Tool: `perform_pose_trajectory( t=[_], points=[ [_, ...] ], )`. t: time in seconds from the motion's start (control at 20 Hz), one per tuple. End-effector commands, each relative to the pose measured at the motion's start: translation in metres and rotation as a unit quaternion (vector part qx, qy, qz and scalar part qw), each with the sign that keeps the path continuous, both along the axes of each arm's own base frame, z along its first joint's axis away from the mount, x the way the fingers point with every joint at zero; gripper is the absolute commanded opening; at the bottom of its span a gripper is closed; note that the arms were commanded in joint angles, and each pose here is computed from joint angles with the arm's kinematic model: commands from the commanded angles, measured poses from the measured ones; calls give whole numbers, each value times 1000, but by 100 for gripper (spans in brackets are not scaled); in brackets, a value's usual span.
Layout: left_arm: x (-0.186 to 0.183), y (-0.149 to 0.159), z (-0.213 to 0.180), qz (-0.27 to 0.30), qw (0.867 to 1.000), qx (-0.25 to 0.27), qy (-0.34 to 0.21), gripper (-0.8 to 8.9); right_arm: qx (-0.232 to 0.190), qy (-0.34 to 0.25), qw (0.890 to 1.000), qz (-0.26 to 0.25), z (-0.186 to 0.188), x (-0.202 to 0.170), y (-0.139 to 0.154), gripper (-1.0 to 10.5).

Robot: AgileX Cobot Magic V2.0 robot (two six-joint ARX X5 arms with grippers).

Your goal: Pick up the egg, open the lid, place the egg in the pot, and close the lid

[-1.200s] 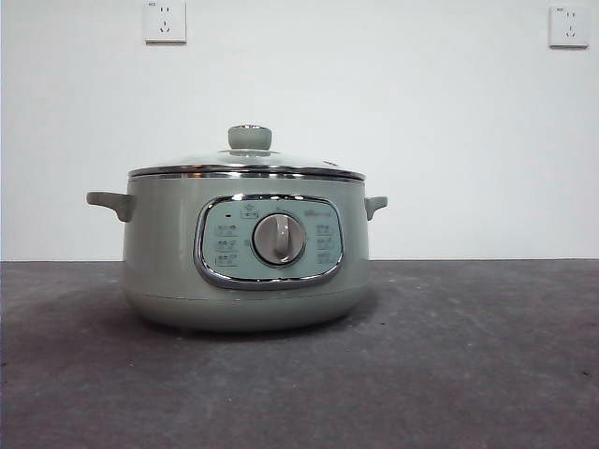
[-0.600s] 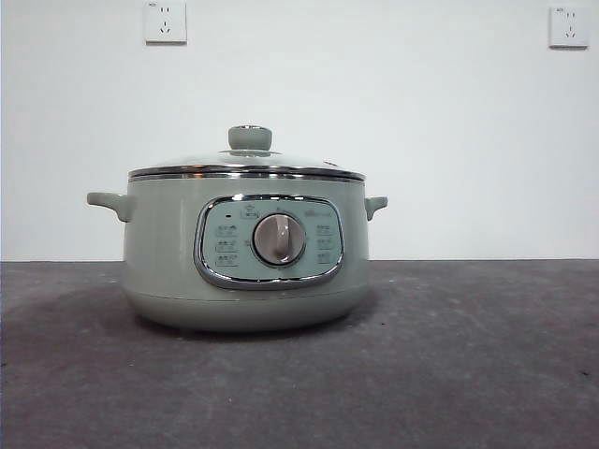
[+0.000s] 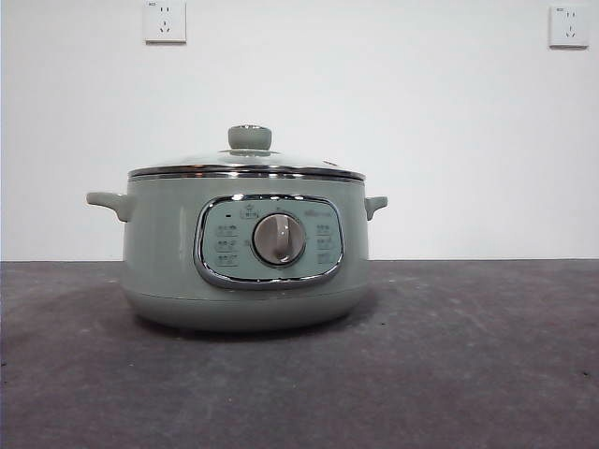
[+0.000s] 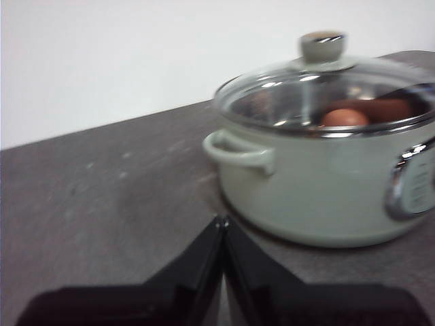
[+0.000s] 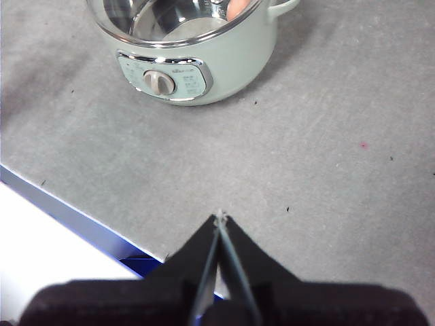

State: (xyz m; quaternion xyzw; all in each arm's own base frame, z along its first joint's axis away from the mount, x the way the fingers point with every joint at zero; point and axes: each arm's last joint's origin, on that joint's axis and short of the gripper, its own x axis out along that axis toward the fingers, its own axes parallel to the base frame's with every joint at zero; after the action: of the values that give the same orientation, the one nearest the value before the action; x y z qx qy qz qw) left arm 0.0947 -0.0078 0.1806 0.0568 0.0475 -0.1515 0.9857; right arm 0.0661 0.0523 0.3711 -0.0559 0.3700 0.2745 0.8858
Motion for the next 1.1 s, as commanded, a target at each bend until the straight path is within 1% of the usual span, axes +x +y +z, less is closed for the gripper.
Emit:
perform_pose_trajectory(
  t=[0.05, 0.25, 0.4, 1.05, 1.1],
  points=[
    [0, 1, -11, 25, 999, -19, 8, -3, 2, 3, 1000, -4, -2, 1, 1, 3],
    [0, 2, -30, 35, 997, -52, 38, -3, 2, 3, 1000, -4, -2, 1, 1, 3],
    [1, 2, -29, 34, 996, -77, 41, -3, 2, 3, 1000, -4, -2, 1, 1, 3],
    [1, 2, -30, 37, 995, -77, 47, -3, 2, 3, 1000, -4, -2, 1, 1, 3],
    [1, 2, -30, 37, 995, -77, 47, -3, -7, -8, 1000, 2, -2, 1, 0, 3]
  ],
)
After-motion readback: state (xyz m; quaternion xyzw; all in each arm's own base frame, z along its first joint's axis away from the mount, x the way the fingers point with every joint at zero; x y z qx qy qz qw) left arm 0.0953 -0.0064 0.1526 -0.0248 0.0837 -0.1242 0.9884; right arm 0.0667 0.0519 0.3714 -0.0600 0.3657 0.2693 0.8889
